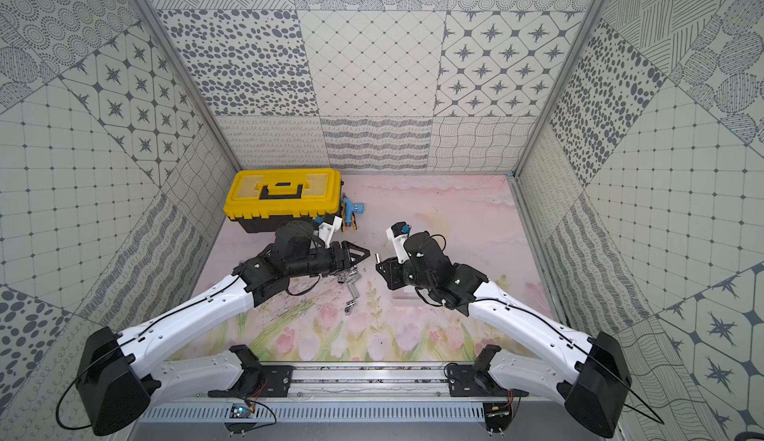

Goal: Put the socket on the desktop into the storage box
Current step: Place the socket head in the storage box.

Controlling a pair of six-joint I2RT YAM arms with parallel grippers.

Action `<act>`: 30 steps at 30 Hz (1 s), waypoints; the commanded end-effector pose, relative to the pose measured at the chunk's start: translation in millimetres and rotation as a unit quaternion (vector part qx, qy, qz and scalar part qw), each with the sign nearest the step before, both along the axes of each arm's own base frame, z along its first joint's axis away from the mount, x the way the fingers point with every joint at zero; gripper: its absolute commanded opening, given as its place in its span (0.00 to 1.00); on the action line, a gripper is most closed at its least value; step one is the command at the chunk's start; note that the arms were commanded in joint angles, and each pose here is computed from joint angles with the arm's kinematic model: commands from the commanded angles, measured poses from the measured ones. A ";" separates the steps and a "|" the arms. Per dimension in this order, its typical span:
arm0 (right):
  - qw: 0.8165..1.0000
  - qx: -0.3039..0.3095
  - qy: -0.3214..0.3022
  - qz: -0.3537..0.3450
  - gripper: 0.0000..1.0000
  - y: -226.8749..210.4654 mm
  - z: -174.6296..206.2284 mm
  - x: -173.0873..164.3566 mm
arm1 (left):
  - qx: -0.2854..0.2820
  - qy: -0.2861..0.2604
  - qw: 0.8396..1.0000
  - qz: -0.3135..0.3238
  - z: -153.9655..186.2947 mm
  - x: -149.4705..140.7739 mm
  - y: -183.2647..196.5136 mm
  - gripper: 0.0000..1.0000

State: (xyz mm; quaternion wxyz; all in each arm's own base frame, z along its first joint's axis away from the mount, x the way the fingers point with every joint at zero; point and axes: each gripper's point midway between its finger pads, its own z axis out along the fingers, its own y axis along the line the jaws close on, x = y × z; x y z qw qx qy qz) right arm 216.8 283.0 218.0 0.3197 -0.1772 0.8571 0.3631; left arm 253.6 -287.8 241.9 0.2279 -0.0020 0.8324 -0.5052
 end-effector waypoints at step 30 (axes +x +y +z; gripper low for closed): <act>0.955 0.238 0.109 0.136 0.55 4.9 50.9 -12.6 | -0.181 -0.013 0.979 -0.098 42.2 -11.8 -22.0 0.00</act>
